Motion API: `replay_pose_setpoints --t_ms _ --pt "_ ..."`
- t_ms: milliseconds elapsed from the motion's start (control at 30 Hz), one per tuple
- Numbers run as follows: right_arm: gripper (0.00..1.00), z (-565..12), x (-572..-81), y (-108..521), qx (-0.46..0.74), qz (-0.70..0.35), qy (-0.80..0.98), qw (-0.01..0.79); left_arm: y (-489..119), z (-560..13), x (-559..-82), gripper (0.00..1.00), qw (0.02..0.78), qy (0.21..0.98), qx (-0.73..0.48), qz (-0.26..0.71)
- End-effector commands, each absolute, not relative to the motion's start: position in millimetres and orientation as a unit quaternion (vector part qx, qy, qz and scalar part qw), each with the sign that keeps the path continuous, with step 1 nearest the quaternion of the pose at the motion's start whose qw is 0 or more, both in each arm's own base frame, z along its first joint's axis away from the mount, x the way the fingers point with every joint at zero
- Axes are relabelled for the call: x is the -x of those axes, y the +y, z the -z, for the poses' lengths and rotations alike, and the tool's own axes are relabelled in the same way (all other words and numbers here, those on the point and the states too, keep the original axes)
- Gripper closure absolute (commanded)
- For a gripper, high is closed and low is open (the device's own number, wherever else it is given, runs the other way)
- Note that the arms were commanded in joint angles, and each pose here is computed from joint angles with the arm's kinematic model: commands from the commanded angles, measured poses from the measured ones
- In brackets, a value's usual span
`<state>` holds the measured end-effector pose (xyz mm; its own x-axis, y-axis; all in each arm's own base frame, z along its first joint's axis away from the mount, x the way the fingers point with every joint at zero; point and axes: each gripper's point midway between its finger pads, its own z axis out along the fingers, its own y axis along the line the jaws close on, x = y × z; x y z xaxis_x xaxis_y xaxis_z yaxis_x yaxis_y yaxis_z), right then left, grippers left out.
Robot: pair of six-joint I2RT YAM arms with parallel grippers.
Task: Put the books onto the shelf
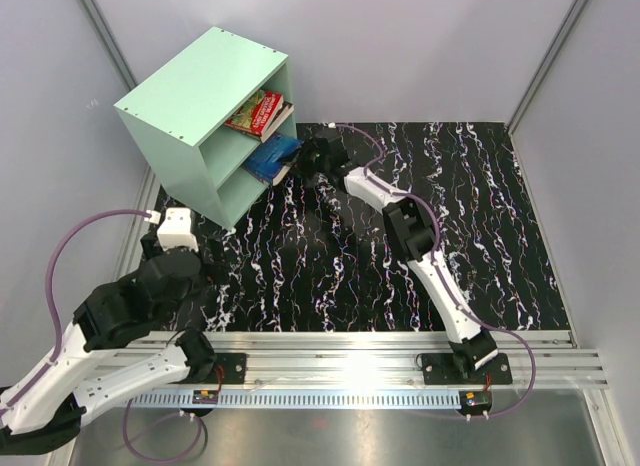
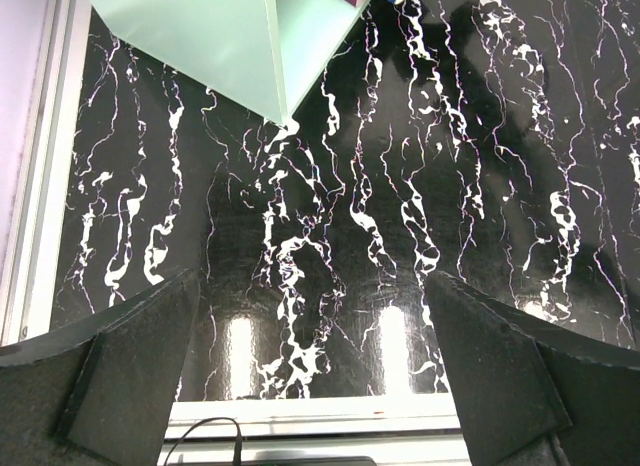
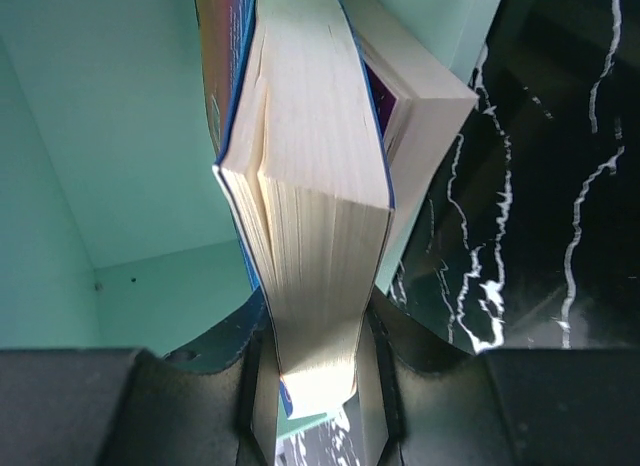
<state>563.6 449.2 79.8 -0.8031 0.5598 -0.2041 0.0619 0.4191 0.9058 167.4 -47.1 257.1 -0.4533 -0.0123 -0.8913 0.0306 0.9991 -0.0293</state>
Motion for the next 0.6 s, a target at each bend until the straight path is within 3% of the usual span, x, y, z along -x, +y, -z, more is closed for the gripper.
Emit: replay_pose_setpoints --t_ms 0,233,567 --pt "1.00 -117 -599 438 -0.262 -0.490 0.763 0.330 -53 -261 -174 0.01 0.536 0.843 -0.006 0.027" --pt "1.00 -111 -593 432 -0.365 -0.453 0.736 0.347 -53 -262 -173 0.01 0.538 0.842 -0.008 0.032" --pt "1.00 -97 -594 427 -0.407 -0.405 0.736 0.358 -49 -265 -170 0.01 0.545 0.837 -0.001 0.040"
